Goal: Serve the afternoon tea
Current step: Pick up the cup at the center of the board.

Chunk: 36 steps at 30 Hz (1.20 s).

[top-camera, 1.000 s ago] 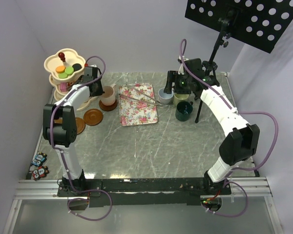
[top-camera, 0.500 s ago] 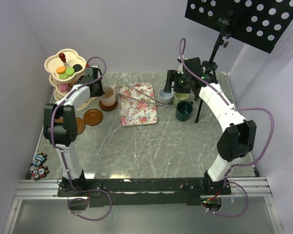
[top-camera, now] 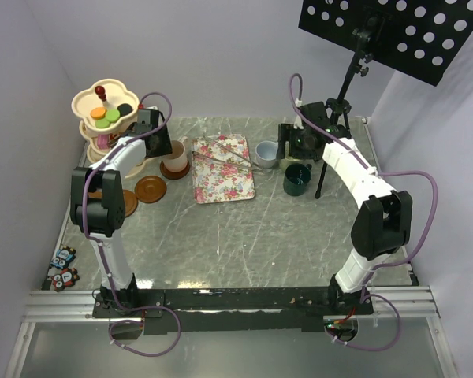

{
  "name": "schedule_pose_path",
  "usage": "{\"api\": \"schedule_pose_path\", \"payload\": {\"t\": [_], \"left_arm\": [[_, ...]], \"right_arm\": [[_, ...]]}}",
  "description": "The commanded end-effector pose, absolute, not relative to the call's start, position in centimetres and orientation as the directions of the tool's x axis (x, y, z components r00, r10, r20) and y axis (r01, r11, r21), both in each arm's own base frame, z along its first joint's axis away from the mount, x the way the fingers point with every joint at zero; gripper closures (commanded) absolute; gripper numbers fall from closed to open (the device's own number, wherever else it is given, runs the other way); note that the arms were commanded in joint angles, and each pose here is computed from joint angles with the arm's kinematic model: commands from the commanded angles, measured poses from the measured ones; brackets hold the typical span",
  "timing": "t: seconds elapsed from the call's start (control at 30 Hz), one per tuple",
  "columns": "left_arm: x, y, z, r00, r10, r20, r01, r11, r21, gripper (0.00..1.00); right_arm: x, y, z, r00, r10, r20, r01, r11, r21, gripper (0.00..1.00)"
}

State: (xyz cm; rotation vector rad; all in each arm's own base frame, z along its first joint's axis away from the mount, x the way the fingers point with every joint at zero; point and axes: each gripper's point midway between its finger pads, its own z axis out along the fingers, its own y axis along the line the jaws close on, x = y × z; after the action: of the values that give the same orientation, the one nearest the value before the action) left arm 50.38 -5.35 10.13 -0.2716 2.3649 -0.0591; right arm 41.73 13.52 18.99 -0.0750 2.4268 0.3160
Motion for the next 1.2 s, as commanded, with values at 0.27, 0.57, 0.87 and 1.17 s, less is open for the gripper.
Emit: {"api": "schedule_pose_path", "payload": {"t": [0.27, 0.57, 0.87, 1.17], "left_arm": [[50.5, -5.1, 17.3, -0.584, -0.237, -0.777, -0.176, 0.971, -0.164, 0.18], [48.9, -5.9, 22.3, -0.496, -0.248, -0.832, -0.166, 0.968, -0.189, 0.01], [47.4, -7.6, 24.8, -0.463, -0.276, -0.842, -0.150, 0.961, -0.232, 0.01], [46.1, -10.9, 28.5, -0.434, -0.269, -0.860, -0.077, 0.962, -0.262, 0.01]], "right_arm": [[40.4, 6.7, 16.0, -0.785, 0.074, -0.615, 0.027, 0.996, 0.086, 0.25], [41.5, 4.9, 13.2, -0.797, 0.034, -0.603, 0.051, 0.999, -0.011, 0.37], [42.6, 4.1, 10.2, -0.820, 0.000, -0.572, 0.047, 0.997, -0.066, 0.53], [43.1, 4.5, 9.7, -0.832, -0.009, -0.554, 0.022, 0.999, -0.050, 0.99]]}}
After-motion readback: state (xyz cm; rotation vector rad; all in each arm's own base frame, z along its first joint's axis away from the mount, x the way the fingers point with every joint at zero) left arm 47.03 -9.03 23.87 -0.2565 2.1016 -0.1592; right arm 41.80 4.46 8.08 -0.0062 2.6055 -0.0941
